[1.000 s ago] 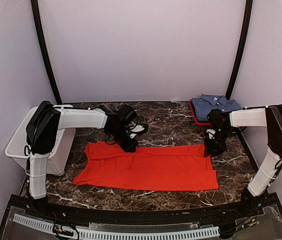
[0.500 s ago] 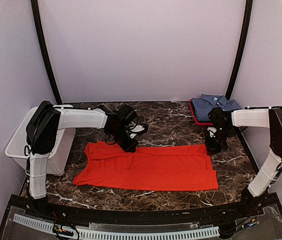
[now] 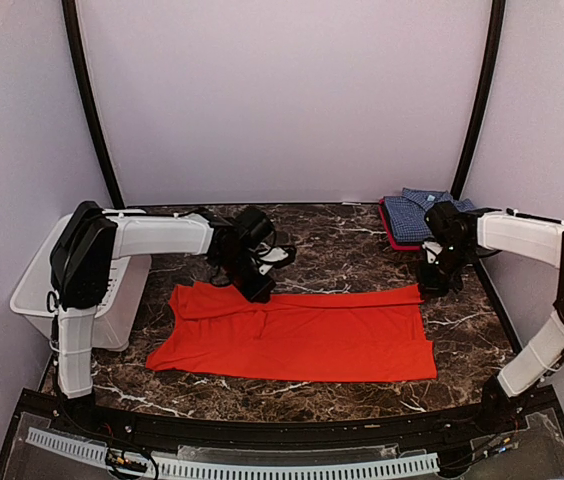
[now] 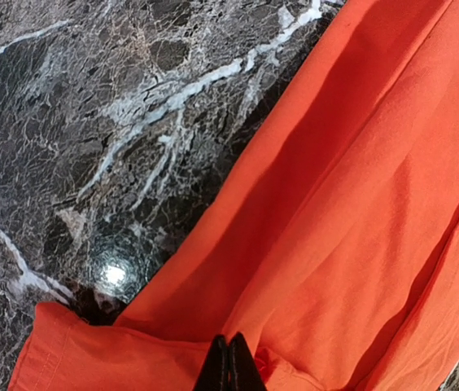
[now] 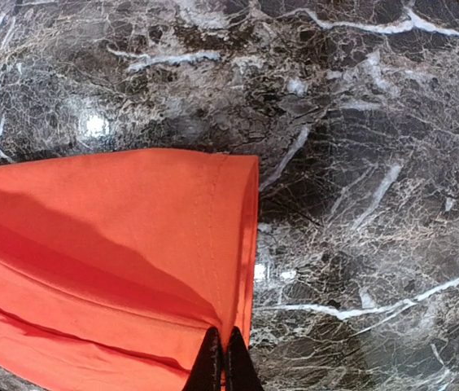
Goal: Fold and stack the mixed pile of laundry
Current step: Smooth out the rectangle-folded T-shirt at the center of the board.
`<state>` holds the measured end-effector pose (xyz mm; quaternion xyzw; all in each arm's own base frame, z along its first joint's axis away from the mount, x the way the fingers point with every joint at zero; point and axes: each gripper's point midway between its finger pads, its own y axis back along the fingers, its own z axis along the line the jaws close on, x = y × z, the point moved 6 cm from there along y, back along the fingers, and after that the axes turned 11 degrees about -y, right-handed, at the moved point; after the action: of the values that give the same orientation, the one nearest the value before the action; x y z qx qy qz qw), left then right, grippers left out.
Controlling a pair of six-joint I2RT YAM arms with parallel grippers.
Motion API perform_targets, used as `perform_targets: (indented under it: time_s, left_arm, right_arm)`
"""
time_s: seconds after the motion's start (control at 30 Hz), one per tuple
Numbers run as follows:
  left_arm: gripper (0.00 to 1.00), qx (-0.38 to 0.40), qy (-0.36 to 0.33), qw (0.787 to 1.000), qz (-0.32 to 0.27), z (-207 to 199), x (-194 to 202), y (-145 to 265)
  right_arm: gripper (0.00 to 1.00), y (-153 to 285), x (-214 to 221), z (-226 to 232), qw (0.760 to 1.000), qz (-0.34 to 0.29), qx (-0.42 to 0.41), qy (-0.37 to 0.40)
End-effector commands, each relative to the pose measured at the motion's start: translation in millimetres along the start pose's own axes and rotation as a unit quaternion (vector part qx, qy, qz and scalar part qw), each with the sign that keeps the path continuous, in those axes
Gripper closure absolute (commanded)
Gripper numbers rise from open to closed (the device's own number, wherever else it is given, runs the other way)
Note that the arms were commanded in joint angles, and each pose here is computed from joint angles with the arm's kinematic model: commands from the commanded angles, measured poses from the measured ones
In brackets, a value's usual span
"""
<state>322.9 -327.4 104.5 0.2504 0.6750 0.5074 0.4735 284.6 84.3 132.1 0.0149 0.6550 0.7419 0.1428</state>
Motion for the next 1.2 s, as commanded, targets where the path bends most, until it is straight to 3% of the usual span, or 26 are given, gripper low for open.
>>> perform_targets:
  time_s: [0.0, 0.3, 0.37, 0.47, 0.67, 0.77, 0.87, 1.17]
  left_arm:
    - [1.00, -0.008, -0.015, 1.000, -0.022, -9, -11, 41]
    - [1.00, 0.019, -0.043, 0.999, -0.006, -29, -2, 29]
    - [0.93, 0.026, -0.041, 0.999, 0.002, -31, 3, 27]
    - [0.81, 0.038, -0.036, 0.999, 0.011, -35, 8, 27]
    - [0.75, 0.054, 0.003, 0.998, -0.040, -33, 4, 44]
    - [0.73, 0.047, 0.036, 0.996, -0.068, -22, 2, 54]
    - [0.72, 0.023, 0.086, 0.993, -0.073, -5, 9, 53]
    - [0.72, -0.004, 0.194, 0.980, -0.033, 17, 54, 23]
  right_arm:
    - [1.00, 5, 7, -4, 1.000, 0.004, 0.014, -0.015]
    - [1.00, -6, 12, -8, 0.998, 0.017, 0.056, -0.017]
    - [1.00, -8, 16, -6, 0.997, 0.028, 0.064, -0.012]
    - [0.81, -6, 20, -3, 0.997, 0.038, 0.065, -0.008]
    - [0.61, 20, 11, 8, 1.000, 0.000, 0.030, 0.005]
    - [0.60, 26, -4, 17, 0.999, -0.024, 0.015, 0.017]
    - [0.64, 10, -13, 35, 0.999, -0.009, -0.027, 0.035]
    - [0.69, -62, -10, 56, 0.996, 0.049, -0.048, 0.055]
